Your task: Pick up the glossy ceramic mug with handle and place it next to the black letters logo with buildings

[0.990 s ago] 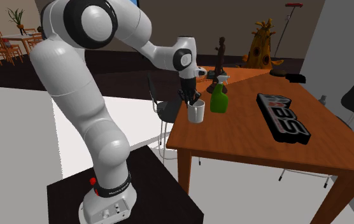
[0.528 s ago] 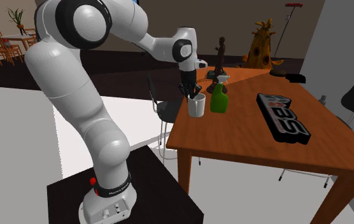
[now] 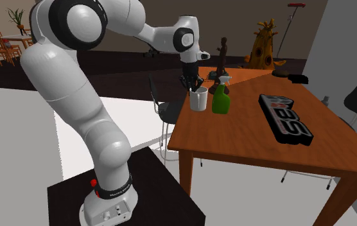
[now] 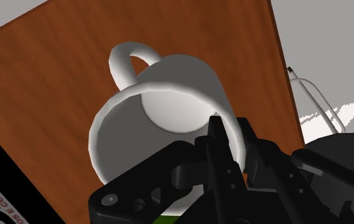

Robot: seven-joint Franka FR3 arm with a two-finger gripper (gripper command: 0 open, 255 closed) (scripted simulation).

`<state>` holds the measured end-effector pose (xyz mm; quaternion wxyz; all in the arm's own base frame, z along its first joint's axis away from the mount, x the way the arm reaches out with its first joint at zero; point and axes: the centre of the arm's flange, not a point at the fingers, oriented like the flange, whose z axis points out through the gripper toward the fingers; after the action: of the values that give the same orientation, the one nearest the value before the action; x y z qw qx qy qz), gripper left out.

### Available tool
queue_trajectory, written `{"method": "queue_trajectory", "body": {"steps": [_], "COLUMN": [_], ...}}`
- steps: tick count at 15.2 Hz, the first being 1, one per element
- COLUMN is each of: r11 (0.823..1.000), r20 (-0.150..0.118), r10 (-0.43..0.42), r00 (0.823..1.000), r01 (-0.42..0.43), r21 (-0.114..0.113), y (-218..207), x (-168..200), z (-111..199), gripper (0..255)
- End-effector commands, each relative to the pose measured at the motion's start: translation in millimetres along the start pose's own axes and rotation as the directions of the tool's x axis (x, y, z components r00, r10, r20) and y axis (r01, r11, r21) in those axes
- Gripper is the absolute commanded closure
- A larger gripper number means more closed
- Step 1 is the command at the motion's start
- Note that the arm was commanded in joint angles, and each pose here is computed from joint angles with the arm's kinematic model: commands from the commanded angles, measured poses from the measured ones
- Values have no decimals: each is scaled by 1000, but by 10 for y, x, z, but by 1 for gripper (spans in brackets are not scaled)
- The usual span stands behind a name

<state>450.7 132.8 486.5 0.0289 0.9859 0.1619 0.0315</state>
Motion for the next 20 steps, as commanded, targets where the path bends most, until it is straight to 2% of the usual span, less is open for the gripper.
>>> {"method": "queue_trajectory", "body": {"steps": [1, 6, 20], "r11": [1000, 1000, 1000], "r20": [0, 0, 0], "r10": [0, 0, 0], "r00": [1000, 1000, 1000], "r01": [0, 0, 0], "r21": [0, 0, 0], "y": [3, 20, 1787], "x": [13, 26, 550], "z": [-110, -361, -227], "gripper": [255, 255, 255]}}
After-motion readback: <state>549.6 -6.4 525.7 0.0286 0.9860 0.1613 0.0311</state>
